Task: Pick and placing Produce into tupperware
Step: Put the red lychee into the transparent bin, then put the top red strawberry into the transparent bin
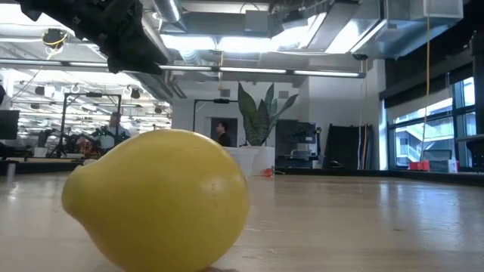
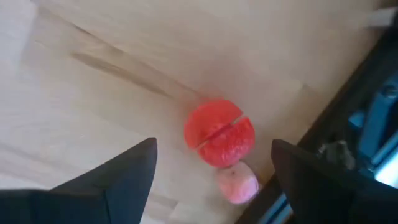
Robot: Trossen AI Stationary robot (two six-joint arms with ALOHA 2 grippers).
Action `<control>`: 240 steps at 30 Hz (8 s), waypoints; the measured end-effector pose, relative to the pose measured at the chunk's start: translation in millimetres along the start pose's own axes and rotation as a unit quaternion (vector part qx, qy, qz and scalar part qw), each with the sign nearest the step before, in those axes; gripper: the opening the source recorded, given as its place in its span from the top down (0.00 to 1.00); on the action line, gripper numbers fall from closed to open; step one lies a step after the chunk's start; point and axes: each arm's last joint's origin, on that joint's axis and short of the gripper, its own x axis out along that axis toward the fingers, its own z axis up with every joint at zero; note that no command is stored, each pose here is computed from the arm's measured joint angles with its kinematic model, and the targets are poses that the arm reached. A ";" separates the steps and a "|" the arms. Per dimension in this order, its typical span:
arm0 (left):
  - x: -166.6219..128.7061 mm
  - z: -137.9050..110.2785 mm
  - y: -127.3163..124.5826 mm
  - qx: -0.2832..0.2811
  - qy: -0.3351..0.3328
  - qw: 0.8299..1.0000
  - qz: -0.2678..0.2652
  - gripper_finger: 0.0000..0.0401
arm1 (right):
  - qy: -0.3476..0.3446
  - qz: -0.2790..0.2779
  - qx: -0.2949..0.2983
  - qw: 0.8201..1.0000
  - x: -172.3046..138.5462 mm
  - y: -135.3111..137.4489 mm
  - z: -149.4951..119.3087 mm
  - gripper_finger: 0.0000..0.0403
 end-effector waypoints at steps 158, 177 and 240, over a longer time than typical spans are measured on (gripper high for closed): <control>-0.4 -3.5 0.2 -0.008 0.021 1.000 -0.009 0.48 | -0.284 0.281 -0.180 0.899 -40.6 123.9 337.0 0.46; -0.5 -3.5 0.2 -0.009 0.021 1.000 -0.010 0.48 | -0.285 0.276 -0.200 0.896 -40.1 123.7 336.5 0.26; -0.4 -3.5 2.0 -0.088 0.014 0.996 0.019 0.48 | -0.255 0.057 -0.180 0.948 -19.1 -16.0 423.3 0.13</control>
